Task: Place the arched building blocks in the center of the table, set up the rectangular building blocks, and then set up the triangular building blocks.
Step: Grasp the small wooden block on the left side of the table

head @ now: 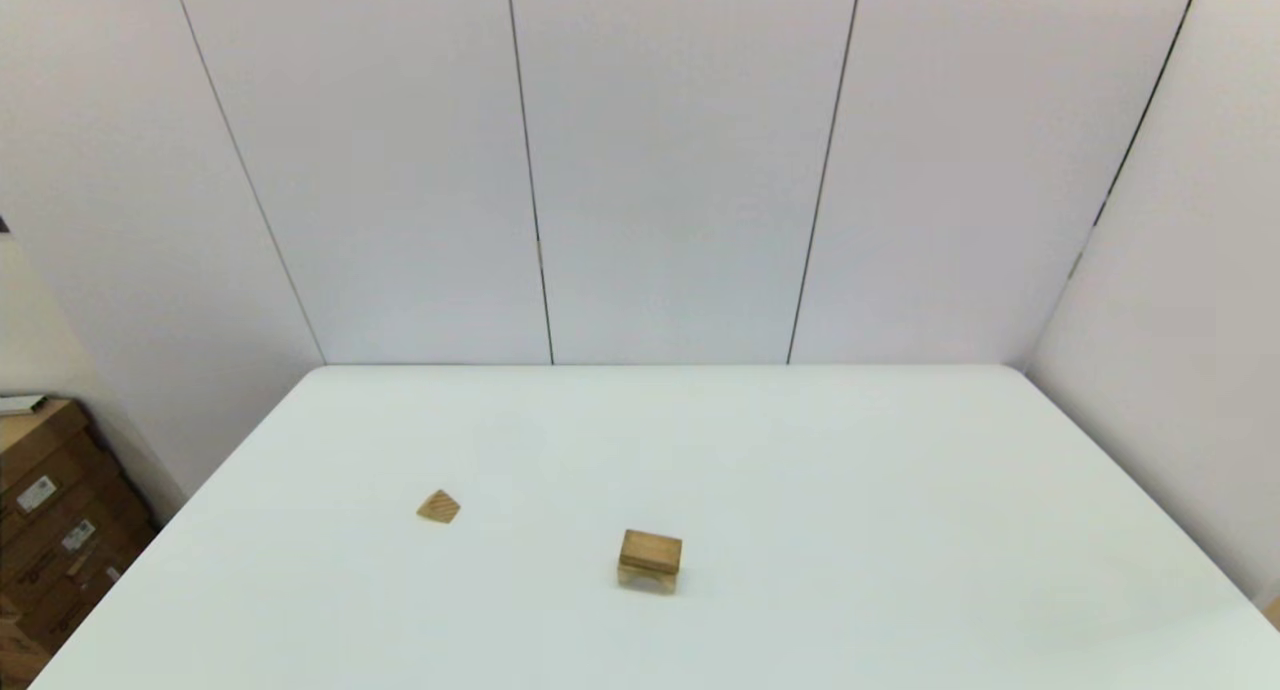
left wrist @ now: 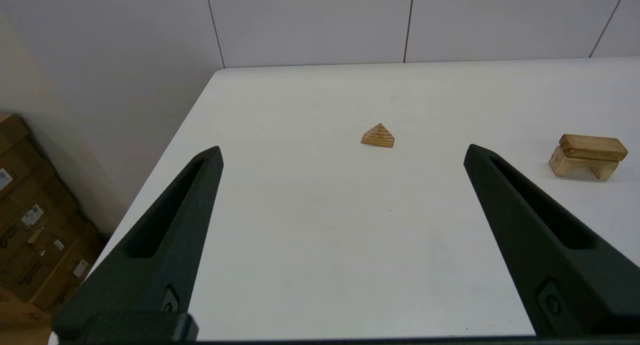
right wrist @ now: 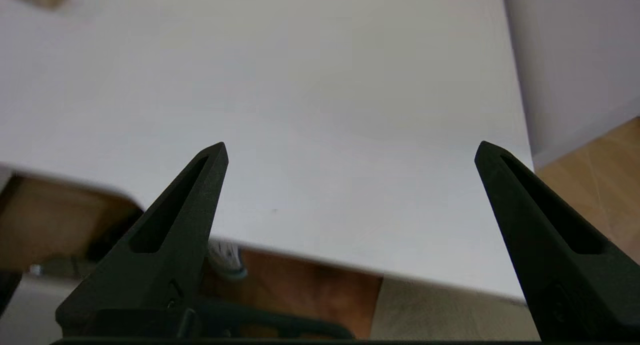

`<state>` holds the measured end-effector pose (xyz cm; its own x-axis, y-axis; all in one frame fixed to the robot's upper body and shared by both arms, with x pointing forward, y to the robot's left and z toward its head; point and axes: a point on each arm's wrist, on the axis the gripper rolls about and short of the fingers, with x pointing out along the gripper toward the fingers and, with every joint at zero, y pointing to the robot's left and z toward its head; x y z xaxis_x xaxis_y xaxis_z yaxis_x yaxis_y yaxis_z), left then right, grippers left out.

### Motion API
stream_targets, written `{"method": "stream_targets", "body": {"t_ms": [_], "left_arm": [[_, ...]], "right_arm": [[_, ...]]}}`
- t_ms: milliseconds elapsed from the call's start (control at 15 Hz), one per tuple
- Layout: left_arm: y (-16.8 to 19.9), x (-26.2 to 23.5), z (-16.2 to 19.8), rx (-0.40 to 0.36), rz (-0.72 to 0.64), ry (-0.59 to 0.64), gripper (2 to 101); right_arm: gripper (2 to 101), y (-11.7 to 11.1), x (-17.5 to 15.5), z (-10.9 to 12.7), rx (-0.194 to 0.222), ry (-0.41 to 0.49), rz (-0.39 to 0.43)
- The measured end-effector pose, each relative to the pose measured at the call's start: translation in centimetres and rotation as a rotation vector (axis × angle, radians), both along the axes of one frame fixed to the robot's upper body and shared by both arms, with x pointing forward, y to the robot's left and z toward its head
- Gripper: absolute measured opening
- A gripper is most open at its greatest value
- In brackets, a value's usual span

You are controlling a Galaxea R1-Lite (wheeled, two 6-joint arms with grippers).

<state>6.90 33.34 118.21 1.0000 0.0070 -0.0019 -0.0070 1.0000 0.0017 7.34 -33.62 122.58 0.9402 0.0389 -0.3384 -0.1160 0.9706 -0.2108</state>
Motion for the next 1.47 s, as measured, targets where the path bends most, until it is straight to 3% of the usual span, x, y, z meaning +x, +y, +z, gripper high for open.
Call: {"method": "stream_targets", "body": {"t_ms": [200, 467, 1133, 1467], "left_arm": [[0.0, 0.0, 0.0, 0.000, -0.001, 0.000, 97.8], [0.0, 0.0, 0.0, 0.000, 0.000, 0.000, 97.8], [0.0, 0.0, 0.0, 0.000, 0.000, 0.000, 97.8], [0.0, 0.0, 0.0, 0.000, 0.000, 0.000, 97.8]], "right_arm": [[97.3, 0.0, 0.5, -0.7, 0.048, -0.136, -0.019], [97.3, 0.0, 0.7, -1.9, 0.050, -0.226, -0.037], [97.5, 0.0, 0.2, -3.6, 0.034, -0.318, -0.018], [97.7, 0.1, -0.4, -4.3, 0.061, -0.338, 0.006]]}}
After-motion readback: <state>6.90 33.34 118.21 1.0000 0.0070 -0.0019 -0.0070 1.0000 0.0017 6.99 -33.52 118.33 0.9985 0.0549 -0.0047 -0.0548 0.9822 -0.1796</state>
